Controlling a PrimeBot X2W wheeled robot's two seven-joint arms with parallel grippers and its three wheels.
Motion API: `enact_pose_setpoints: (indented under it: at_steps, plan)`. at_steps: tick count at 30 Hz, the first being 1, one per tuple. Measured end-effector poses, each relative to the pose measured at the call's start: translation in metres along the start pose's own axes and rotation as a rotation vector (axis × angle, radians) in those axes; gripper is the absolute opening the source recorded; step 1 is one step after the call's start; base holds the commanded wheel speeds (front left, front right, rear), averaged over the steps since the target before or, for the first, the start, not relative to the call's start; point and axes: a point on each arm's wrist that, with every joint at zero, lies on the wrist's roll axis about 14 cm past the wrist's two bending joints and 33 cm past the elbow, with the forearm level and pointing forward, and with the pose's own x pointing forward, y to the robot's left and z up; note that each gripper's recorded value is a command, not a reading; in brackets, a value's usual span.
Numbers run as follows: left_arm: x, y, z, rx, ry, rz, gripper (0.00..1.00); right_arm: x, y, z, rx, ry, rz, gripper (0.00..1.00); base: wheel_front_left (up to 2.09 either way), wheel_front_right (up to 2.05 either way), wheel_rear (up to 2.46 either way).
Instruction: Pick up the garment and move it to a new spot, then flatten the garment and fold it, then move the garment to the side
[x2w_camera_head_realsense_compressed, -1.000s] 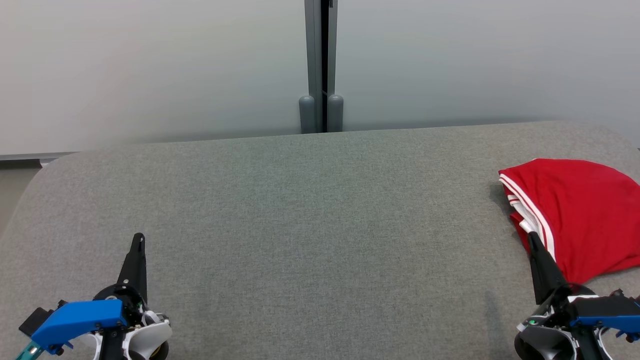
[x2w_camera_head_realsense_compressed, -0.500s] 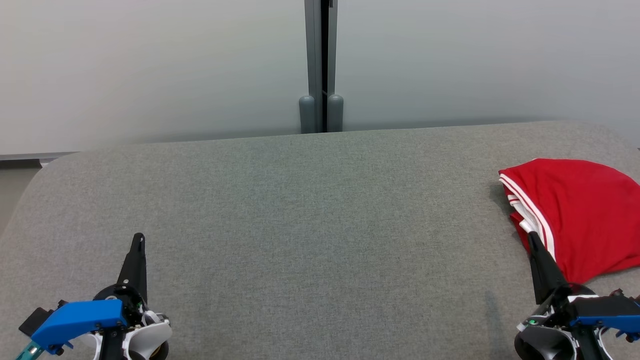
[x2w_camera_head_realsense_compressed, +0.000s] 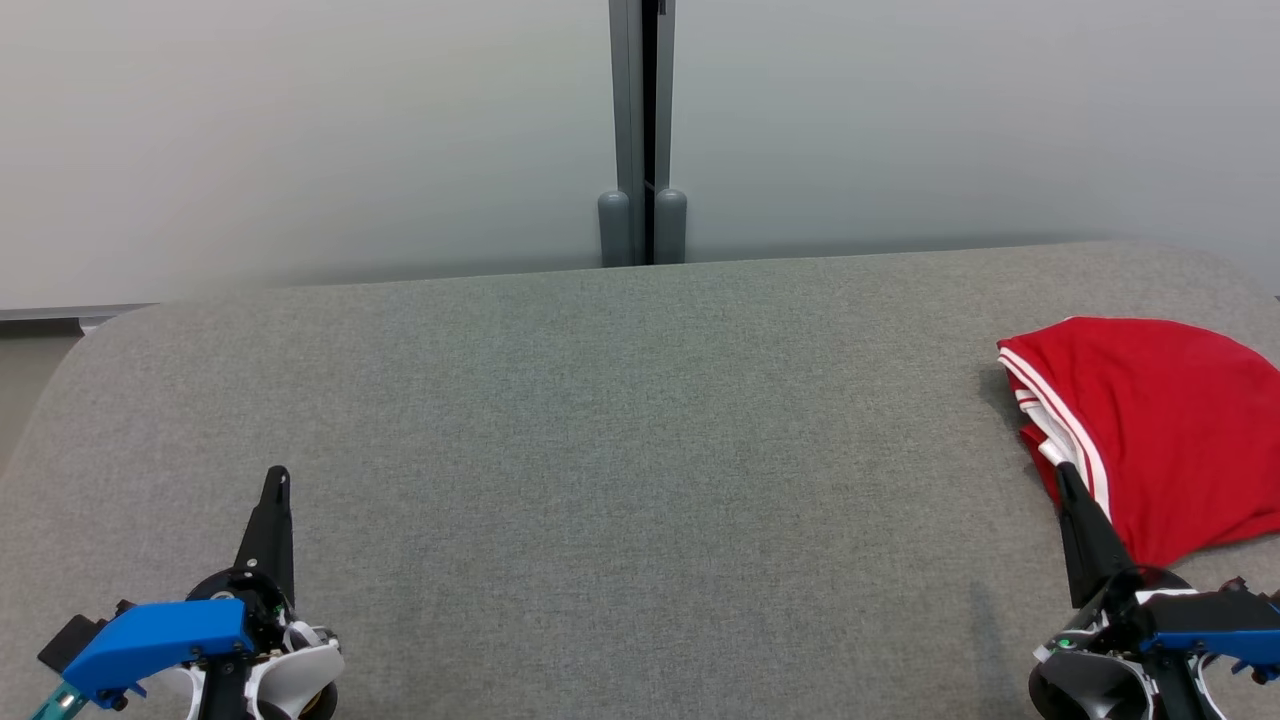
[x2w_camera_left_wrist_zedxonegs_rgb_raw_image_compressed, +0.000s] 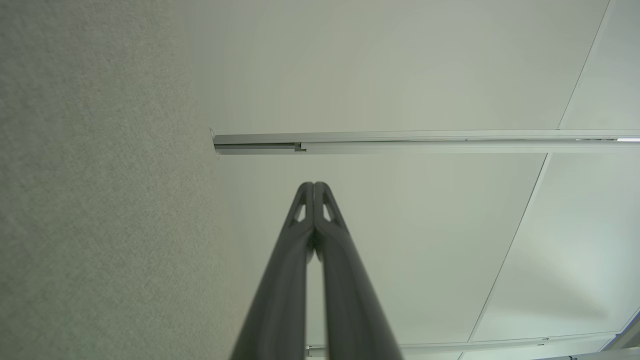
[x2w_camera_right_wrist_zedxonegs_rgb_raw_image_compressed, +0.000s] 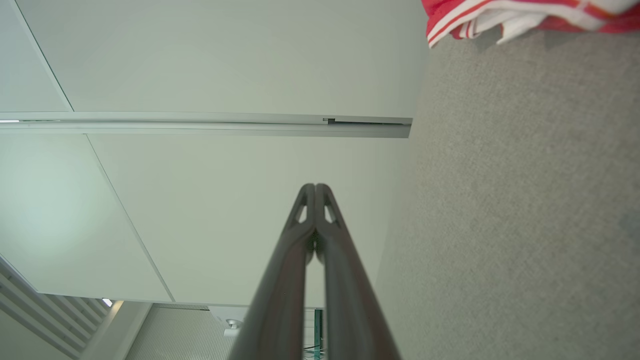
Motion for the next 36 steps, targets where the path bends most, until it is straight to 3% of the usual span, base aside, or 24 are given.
enact_pose_setpoints:
  at_steps: [36]
  plan:
    - [0.0, 0.0, 0.0, 0.0, 0.0, 0.0, 0.0, 0.0001, 0.0002, 0.0, 0.0, 0.0, 0.0, 0.0, 0.0, 0.0, 0.0]
